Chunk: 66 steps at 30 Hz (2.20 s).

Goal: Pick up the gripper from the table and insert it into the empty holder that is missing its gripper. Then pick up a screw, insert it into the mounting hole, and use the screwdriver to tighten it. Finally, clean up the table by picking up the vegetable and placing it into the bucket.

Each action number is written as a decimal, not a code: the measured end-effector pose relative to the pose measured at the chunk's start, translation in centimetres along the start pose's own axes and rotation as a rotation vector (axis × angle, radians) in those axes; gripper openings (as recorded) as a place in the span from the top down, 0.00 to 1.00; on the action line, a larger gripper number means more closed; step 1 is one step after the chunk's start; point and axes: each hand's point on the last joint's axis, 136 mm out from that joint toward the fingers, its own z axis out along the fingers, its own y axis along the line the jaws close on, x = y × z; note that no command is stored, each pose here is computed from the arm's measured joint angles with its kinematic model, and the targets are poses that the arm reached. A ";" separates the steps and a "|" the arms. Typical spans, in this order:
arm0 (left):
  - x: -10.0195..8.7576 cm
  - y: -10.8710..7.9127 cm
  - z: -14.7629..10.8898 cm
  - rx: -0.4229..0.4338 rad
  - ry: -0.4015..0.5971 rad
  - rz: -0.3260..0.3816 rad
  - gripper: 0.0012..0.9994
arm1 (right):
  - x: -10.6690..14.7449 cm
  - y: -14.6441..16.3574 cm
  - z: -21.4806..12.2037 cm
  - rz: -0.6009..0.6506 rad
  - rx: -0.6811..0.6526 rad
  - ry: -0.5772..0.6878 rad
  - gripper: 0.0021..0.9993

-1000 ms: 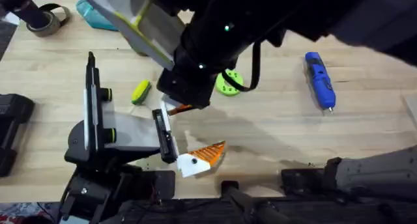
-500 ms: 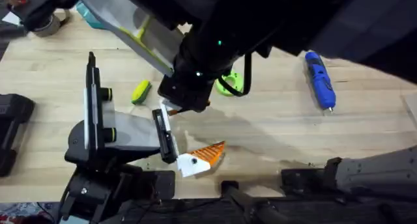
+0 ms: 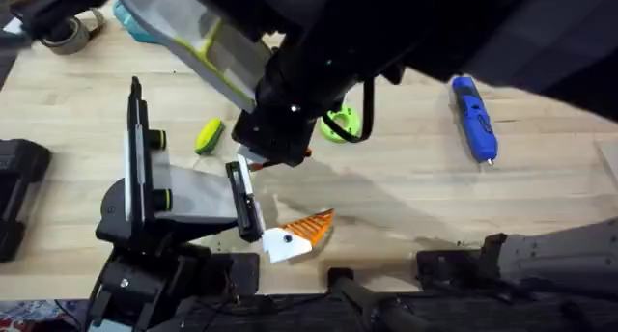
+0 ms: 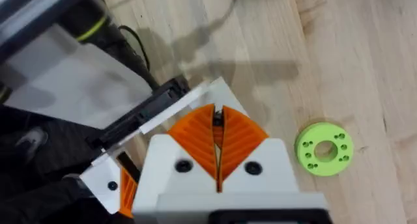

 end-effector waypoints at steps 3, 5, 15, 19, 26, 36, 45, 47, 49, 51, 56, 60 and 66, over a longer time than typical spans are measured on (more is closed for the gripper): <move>0.0 0.0 0.0 0.000 0.000 0.000 0.01 | -0.2 0.1 -0.7 -0.003 0.000 -0.023 0.99; 0.0 0.0 0.0 0.000 0.000 0.000 0.01 | -0.3 0.2 -1.2 -0.005 0.000 -0.035 0.99; 0.0 0.0 0.0 0.000 0.000 0.000 0.01 | -0.1 0.2 -1.4 -0.005 0.000 -0.036 0.99; 0.0 0.0 0.0 0.000 0.000 0.000 0.01 | -0.1 0.2 -0.9 -0.005 0.001 -0.038 0.99; 0.0 0.0 0.0 0.000 0.000 0.000 0.01 | 0.1 0.1 -0.3 -0.004 0.000 -0.033 0.99; 0.0 0.0 0.0 0.000 0.000 0.000 0.01 | 0.4 0.2 -0.2 -0.002 -0.002 -0.021 0.99; 0.0 0.0 0.0 0.000 0.000 0.000 0.01 | 0.3 0.1 0.0 -0.003 -0.001 -0.029 0.99; 0.0 0.0 0.0 0.000 0.000 0.000 0.01 | 0.2 0.1 0.0 -0.004 0.000 -0.031 0.99; 0.0 0.0 0.0 0.000 0.000 0.000 0.01 | 0.2 0.1 0.0 -0.004 0.000 -0.030 0.99; 0.0 0.0 0.0 0.000 0.000 0.000 0.01 | 0.2 0.1 0.0 -0.004 0.000 -0.030 0.99; 0.0 0.0 0.0 0.000 0.000 0.000 0.01 | 0.3 0.1 0.0 -0.003 0.000 -0.030 0.99; 0.0 0.0 0.0 0.000 0.000 0.000 0.01 | 0.3 0.1 0.0 -0.003 -0.001 -0.026 0.99; 0.0 0.0 0.0 0.000 0.000 0.000 0.01 | 0.5 0.2 0.0 -0.002 -0.002 -0.018 0.99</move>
